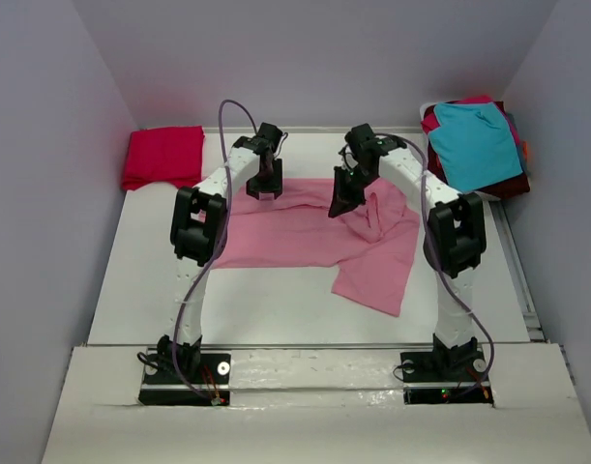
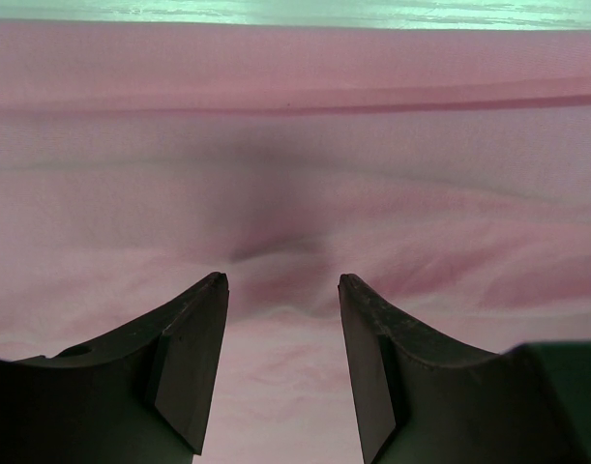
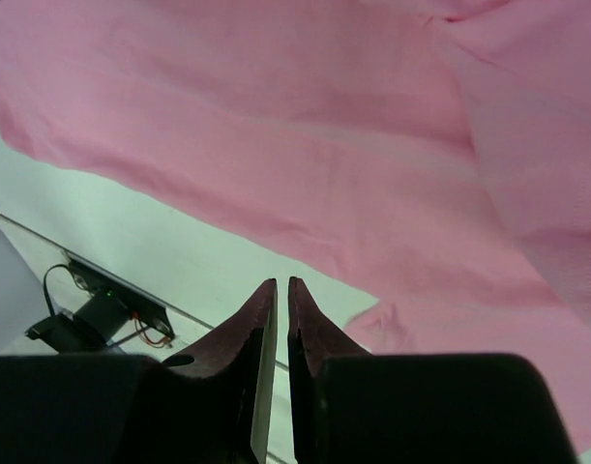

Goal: Fold and stack the t-shirts
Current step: Fold the tshirt

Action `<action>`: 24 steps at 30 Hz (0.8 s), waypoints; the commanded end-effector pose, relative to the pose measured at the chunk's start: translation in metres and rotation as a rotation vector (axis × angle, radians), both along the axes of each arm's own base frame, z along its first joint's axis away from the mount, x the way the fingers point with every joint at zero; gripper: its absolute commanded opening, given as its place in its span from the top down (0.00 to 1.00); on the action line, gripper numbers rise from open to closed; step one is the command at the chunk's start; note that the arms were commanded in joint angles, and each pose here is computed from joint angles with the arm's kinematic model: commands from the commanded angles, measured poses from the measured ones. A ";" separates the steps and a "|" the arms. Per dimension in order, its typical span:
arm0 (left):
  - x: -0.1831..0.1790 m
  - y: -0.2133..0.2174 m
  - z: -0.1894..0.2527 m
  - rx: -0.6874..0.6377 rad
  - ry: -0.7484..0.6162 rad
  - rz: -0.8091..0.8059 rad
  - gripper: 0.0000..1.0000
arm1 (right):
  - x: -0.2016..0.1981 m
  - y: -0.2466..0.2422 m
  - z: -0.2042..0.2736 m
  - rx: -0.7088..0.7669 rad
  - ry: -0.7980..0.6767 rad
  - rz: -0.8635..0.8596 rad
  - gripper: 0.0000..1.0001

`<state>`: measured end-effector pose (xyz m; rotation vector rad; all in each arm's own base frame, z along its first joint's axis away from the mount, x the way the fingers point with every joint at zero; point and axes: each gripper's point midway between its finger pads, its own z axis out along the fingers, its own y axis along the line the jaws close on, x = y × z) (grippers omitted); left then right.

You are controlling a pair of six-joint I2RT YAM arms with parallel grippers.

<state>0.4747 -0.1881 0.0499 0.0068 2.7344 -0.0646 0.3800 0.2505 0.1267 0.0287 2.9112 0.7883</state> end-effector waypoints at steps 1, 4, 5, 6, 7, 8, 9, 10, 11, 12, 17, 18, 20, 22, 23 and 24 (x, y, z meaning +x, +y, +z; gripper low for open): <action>-0.001 0.004 0.044 0.003 -0.075 -0.016 0.39 | -0.012 -0.014 0.002 -0.095 -0.044 -0.044 0.79; -0.002 0.003 0.044 0.001 -0.072 -0.018 0.39 | -0.006 -0.026 -0.001 -0.151 -0.055 -0.090 0.71; -0.002 0.003 0.044 -0.002 -0.073 -0.020 0.39 | -0.006 -0.029 -0.005 -0.169 -0.047 -0.097 0.65; -0.003 0.003 0.045 -0.003 -0.072 -0.021 0.39 | -0.003 -0.034 -0.011 -0.183 -0.041 -0.120 0.62; -0.003 0.003 0.044 -0.002 -0.071 -0.021 0.39 | -0.001 -0.037 -0.013 -0.196 -0.048 -0.126 0.60; -0.002 0.003 0.045 -0.002 -0.074 -0.020 0.39 | 0.004 -0.042 -0.017 -0.206 -0.050 -0.148 0.59; -0.003 0.003 0.047 -0.004 -0.077 -0.022 0.39 | 0.009 -0.047 -0.020 -0.205 -0.056 -0.170 0.59; -0.003 0.003 0.047 -0.003 -0.079 -0.022 0.39 | 0.011 -0.048 -0.021 -0.212 -0.066 -0.178 0.59; -0.002 0.008 0.047 -0.002 -0.077 -0.013 0.39 | 0.016 -0.053 -0.020 -0.217 -0.080 -0.195 0.59; -0.002 0.008 0.048 -0.005 -0.081 -0.013 0.39 | 0.017 -0.054 -0.023 -0.225 -0.084 -0.202 0.60; -0.004 0.008 0.047 -0.005 -0.078 -0.014 0.39 | 0.032 -0.065 -0.038 -0.283 -0.104 -0.222 0.64; -0.004 0.008 0.048 -0.003 -0.078 -0.015 0.39 | 0.034 -0.063 -0.043 -0.280 -0.100 -0.222 0.65; -0.003 0.013 0.048 -0.004 -0.078 -0.006 0.39 | 0.041 -0.069 -0.048 -0.290 -0.109 -0.242 0.65; -0.003 0.012 0.050 -0.007 -0.080 -0.007 0.39 | 0.048 -0.074 -0.047 -0.300 -0.123 -0.265 0.65; -0.003 0.012 0.050 -0.006 -0.081 -0.006 0.39 | 0.048 -0.075 -0.048 -0.306 -0.124 -0.267 0.65; -0.003 0.013 0.050 -0.006 -0.081 -0.006 0.39 | 0.049 -0.075 -0.052 -0.311 -0.116 -0.266 0.65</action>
